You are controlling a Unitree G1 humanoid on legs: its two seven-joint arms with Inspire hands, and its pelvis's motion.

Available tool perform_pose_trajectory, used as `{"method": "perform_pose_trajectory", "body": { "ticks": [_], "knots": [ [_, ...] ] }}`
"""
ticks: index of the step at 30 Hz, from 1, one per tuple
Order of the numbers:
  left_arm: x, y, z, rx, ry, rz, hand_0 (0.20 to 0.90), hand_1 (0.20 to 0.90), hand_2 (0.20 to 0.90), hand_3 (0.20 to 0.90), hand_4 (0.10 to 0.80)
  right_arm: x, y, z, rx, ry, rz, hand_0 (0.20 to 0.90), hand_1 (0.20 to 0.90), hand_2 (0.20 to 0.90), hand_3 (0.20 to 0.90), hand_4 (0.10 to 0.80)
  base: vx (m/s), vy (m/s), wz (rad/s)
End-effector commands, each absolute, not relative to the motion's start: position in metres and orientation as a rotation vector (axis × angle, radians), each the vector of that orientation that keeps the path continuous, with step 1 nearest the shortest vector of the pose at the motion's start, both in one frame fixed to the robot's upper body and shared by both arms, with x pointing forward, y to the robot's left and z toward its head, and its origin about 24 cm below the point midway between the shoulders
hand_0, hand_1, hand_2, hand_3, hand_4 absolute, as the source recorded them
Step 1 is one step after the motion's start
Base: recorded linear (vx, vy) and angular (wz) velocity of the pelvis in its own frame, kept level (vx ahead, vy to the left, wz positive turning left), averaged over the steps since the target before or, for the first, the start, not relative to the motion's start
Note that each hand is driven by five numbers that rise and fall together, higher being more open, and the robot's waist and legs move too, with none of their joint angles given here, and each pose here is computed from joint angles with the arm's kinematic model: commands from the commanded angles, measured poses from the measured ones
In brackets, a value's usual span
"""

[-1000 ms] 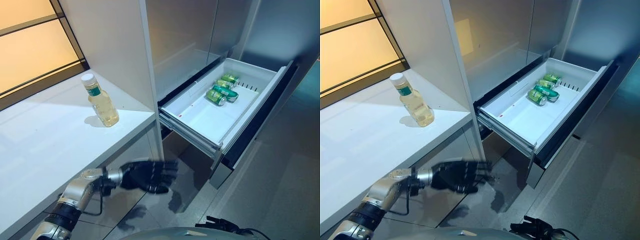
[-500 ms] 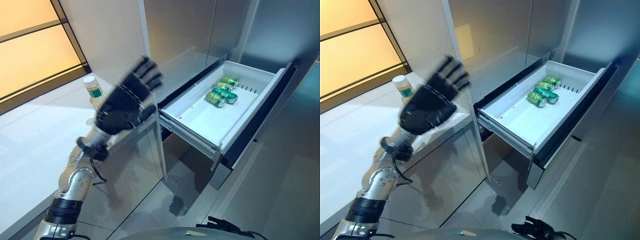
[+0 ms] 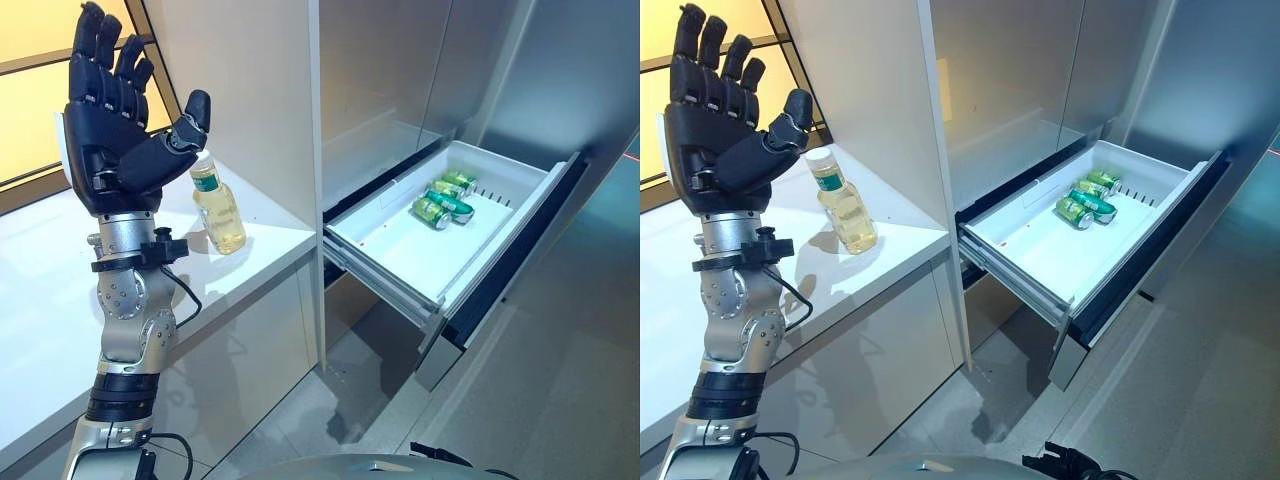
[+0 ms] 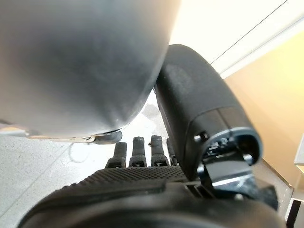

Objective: Put drinks into fridge and close the fridge

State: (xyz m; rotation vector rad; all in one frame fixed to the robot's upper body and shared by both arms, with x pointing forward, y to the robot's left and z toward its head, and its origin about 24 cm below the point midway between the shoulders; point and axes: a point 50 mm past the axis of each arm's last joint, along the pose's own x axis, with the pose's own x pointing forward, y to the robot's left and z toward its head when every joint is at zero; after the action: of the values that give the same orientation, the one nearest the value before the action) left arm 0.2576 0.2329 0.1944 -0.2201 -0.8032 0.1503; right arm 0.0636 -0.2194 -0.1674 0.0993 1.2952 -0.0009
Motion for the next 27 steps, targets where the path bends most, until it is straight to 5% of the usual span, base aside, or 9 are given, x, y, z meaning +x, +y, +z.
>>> {"method": "perform_pose_trajectory", "body": {
  "ticks": [1,27],
  "knots": [
    [0.27,0.227,0.236,-0.213,-0.952,0.163,0.9,0.9,0.9,0.9,0.8,0.058,-0.201,-0.172,0.115,1.338,0.062,0.9,0.9,0.9,0.9,0.8,0.0,0.0,0.0],
    [0.3,0.238,0.184,0.155,-0.639,0.267,0.9,0.9,0.9,0.9,0.8,0.06,-0.208,-0.17,0.101,1.346,0.071,0.9,0.9,0.9,0.9,0.8,0.001,0.0,0.0]
  ]
}}
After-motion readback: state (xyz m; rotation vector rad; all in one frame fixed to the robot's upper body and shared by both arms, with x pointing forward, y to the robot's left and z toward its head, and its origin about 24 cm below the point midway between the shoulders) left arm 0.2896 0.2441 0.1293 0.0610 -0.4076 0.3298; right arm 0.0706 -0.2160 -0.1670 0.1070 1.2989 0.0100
